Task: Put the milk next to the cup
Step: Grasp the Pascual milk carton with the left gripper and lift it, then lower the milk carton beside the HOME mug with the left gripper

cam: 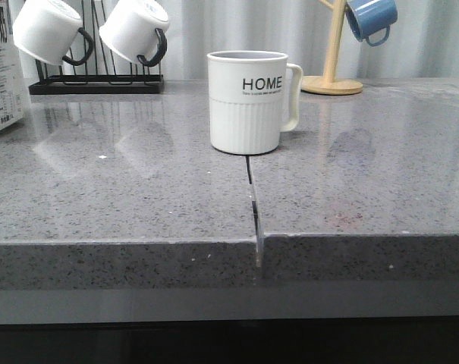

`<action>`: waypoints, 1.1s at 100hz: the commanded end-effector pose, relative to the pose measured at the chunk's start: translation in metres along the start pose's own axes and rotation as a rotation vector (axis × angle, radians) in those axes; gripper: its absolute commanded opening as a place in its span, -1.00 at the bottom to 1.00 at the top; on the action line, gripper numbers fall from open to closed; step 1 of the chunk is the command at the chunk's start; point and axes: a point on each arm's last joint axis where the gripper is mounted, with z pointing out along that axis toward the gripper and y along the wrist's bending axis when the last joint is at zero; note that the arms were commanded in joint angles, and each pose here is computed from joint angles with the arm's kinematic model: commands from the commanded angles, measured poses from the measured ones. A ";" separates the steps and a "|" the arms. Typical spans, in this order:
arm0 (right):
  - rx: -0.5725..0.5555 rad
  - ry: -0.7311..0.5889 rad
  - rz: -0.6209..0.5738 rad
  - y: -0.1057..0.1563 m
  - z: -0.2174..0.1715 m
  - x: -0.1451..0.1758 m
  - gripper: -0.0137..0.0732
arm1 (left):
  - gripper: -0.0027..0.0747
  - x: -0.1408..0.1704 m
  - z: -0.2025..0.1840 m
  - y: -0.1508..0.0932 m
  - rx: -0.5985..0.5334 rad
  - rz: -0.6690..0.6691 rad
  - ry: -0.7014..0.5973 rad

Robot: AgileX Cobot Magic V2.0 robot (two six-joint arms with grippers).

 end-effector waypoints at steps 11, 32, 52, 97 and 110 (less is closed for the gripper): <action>-0.018 -0.097 -0.002 0.003 -0.002 -0.015 -0.84 | -0.27 -0.038 -0.015 -0.010 0.027 -0.007 -0.183; -0.018 -0.097 -0.002 0.003 -0.002 -0.015 -0.84 | -0.27 -0.055 -0.037 -0.039 0.110 0.012 -0.247; -0.018 -0.097 -0.002 0.003 -0.002 -0.015 -0.84 | -0.27 -0.058 -0.048 -0.072 0.129 -0.014 -0.257; -0.018 -0.097 -0.002 0.003 -0.002 -0.015 -0.84 | -0.27 -0.040 -0.087 -0.151 0.054 -0.121 -0.203; -0.018 -0.097 -0.002 0.003 -0.002 -0.015 -0.84 | -0.27 -0.030 -0.088 -0.161 0.067 -0.177 -0.141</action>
